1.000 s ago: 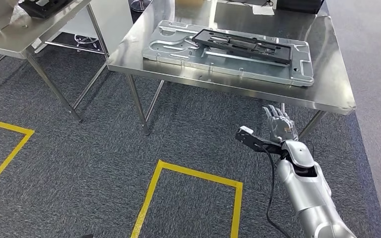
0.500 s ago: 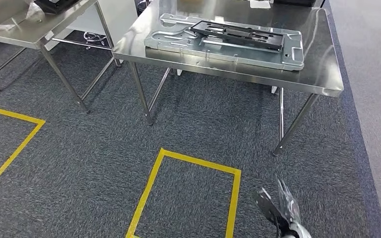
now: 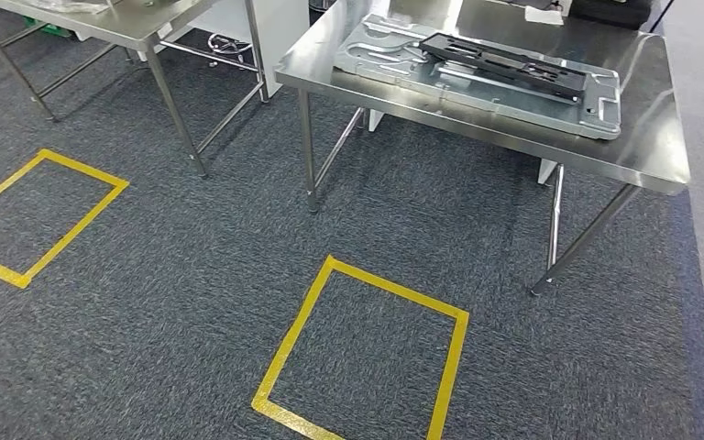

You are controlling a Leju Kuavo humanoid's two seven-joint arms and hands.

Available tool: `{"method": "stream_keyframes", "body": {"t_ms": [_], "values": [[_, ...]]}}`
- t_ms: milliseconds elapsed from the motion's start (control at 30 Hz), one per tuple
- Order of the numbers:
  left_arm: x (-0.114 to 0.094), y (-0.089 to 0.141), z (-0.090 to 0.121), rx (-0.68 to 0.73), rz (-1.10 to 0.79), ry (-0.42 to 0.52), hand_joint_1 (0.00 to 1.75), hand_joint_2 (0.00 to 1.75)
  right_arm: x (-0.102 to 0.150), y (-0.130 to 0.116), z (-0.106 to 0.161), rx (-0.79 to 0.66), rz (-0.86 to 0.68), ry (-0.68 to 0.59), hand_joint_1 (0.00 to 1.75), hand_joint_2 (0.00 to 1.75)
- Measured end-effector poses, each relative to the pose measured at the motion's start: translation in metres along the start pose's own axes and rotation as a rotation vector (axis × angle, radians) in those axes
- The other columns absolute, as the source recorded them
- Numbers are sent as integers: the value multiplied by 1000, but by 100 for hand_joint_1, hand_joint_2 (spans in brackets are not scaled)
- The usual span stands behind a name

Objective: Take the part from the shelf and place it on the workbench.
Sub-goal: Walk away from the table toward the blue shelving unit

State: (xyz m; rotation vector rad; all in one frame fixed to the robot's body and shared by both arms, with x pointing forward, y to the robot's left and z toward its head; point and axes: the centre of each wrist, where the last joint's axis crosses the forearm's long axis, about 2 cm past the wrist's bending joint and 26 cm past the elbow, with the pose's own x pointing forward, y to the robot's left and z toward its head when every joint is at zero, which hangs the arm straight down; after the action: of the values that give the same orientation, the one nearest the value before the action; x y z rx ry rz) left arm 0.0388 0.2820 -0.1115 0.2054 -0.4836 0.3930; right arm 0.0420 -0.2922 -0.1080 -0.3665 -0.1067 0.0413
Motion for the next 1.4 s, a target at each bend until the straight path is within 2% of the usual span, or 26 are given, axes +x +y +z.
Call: {"method": "stream_keyframes", "body": {"t_ms": [100,467,667,900,1100,1233,1400], "values": [[-1,1,0,1,-1,0,0,0,-9,12,4,43,-69,55,0,0],[-2,4,0,-2,-56,-21,0,0,-11,34,12,124,-191,55,0,0],[-4,-4,3,-14,-119,-32,0,0,-15,29,10,138,-244,81,0,0],[-1,-25,6,-59,-161,-69,0,0,-11,18,5,142,-296,146,0,0],[-2,-47,12,-88,-113,-84,0,0,-14,12,2,188,-264,309,0,0],[-2,-57,15,-101,-85,-97,0,0,-15,4,-1,150,-248,362,0,0],[-1,-59,15,-89,-77,-79,0,0,-10,3,-2,104,-249,361,0,0]]}}
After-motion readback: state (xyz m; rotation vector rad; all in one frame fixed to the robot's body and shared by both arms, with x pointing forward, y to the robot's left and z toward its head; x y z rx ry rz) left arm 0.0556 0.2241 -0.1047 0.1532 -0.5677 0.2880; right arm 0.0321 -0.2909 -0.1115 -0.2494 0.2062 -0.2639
